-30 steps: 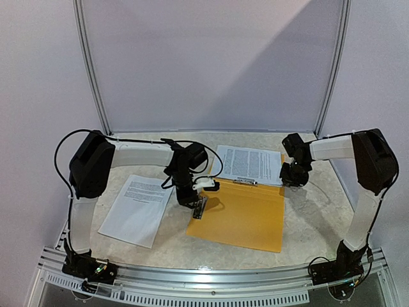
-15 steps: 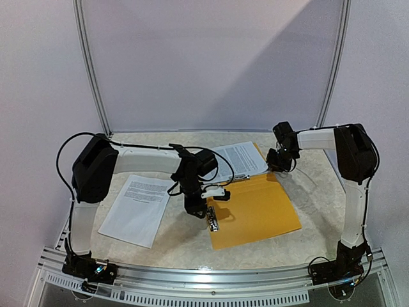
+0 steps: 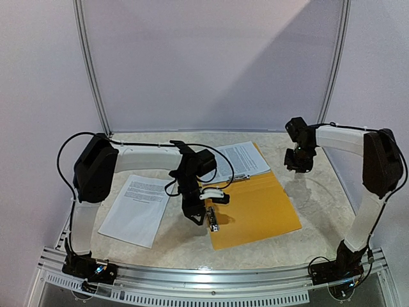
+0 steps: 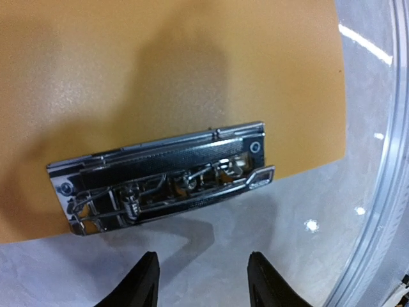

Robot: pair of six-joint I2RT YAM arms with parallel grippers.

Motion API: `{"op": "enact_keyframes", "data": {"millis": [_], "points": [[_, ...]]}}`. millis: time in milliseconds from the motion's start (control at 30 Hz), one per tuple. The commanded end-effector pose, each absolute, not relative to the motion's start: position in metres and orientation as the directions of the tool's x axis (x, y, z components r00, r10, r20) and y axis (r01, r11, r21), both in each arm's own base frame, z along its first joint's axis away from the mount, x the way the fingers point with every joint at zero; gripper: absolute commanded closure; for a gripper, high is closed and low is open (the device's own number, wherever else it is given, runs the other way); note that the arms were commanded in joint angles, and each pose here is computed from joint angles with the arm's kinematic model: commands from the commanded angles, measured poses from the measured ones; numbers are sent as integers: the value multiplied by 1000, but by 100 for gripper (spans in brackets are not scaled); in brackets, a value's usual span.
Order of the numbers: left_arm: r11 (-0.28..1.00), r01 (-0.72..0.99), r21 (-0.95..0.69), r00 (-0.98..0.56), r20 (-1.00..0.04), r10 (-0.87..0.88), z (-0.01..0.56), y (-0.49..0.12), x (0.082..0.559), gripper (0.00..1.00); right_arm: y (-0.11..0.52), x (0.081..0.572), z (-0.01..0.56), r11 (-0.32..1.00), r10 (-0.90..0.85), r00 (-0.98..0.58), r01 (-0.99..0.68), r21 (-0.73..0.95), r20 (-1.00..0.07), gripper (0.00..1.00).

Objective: Put the files into the folder
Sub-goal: Open the spring clip on the folder with some files.

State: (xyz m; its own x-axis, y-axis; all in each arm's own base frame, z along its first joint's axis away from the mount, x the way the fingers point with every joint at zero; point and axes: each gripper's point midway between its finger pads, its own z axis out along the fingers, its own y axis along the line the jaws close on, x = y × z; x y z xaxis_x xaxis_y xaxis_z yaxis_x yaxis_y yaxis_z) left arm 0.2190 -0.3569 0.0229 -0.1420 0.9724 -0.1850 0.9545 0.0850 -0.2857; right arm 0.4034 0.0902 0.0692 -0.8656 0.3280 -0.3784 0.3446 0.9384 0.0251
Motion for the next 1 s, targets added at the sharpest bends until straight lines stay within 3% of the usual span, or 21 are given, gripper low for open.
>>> {"op": "enact_keyframes", "data": {"millis": [0, 100, 233, 333, 500, 633, 767, 967], "points": [[123, 934, -336, -212, -244, 946, 62, -347, 231, 50, 94, 376, 111, 945, 304, -848, 325, 28, -434, 73], [220, 927, -303, -311, -298, 902, 79, -338, 266, 50, 129, 359, 121, 962, 269, -857, 261, 80, -439, 70], [443, 865, -235, -500, -344, 795, 86, -315, 334, 52, 166, 343, 126, 959, 276, -858, 215, 185, -433, 69], [519, 818, -248, -575, -367, 731, 90, -302, 357, 53, 197, 329, 134, 946, 285, -854, 176, 274, -436, 68], [518, 806, -286, -591, -410, 695, 89, -316, 353, 53, 276, 285, 122, 896, 267, -897, 96, 434, -353, 66], [489, 824, -287, -567, -429, 703, 81, -338, 341, 53, 329, 255, 108, 805, 315, -918, 124, 580, -241, 66], [469, 850, -239, -526, -429, 734, 67, -352, 334, 52, 371, 231, 89, 756, 291, -948, 146, 638, -128, 74], [455, 856, -245, -517, -420, 746, 46, -367, 328, 53, 388, 213, 53, 757, 280, -959, 192, 625, -45, 82]]}}
